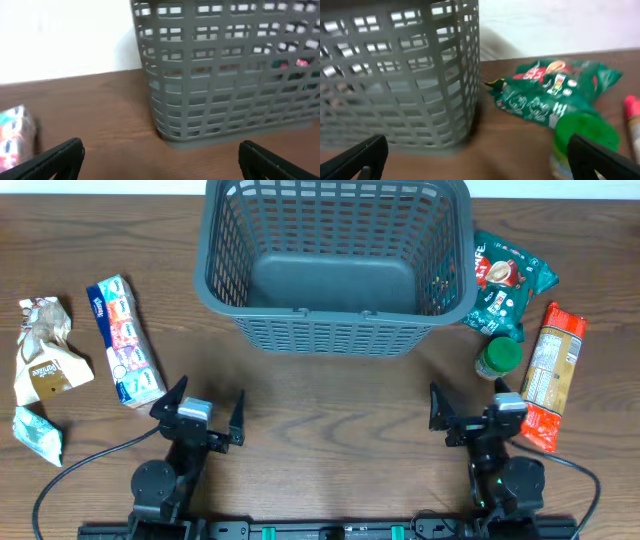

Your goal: Pack container

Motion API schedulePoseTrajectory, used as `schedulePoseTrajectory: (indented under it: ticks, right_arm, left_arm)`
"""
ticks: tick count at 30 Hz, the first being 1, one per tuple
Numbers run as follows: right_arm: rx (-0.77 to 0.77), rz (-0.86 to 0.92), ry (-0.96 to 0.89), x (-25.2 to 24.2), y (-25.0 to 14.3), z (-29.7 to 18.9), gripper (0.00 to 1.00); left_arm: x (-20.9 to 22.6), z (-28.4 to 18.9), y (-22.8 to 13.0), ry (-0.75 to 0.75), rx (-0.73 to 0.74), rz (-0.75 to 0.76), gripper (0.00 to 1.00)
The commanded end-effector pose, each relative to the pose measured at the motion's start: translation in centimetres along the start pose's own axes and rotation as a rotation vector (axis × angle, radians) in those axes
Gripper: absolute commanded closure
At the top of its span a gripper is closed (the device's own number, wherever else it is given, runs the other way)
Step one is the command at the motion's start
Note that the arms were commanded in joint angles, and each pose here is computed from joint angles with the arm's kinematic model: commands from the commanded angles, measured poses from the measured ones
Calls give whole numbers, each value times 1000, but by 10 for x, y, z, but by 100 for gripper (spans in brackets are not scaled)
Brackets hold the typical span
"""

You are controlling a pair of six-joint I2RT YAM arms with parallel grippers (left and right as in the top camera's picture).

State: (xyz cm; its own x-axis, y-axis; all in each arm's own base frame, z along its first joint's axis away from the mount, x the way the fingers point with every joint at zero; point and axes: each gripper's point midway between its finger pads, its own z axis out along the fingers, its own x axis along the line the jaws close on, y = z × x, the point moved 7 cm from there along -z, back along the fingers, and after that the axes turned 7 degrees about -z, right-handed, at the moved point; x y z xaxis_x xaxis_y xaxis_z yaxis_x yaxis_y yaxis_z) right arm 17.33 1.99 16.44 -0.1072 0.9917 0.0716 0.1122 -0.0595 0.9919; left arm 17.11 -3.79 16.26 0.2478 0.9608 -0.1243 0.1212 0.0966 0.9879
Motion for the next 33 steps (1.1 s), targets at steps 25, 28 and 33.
schedulePoseTrajectory:
  ticks: [25, 28, 33]
  right_arm:
    - [559, 288, 223, 26, -77, 11, 1]
    - [577, 258, 223, 26, -74, 13, 1]
    - [607, 197, 172, 21, -56, 16, 1]
  left_arm:
    - [42, 2, 227, 586, 571, -265, 1]
    - [55, 7, 233, 617, 634, -320, 2]
    - [71, 14, 226, 619, 692, -415, 2]
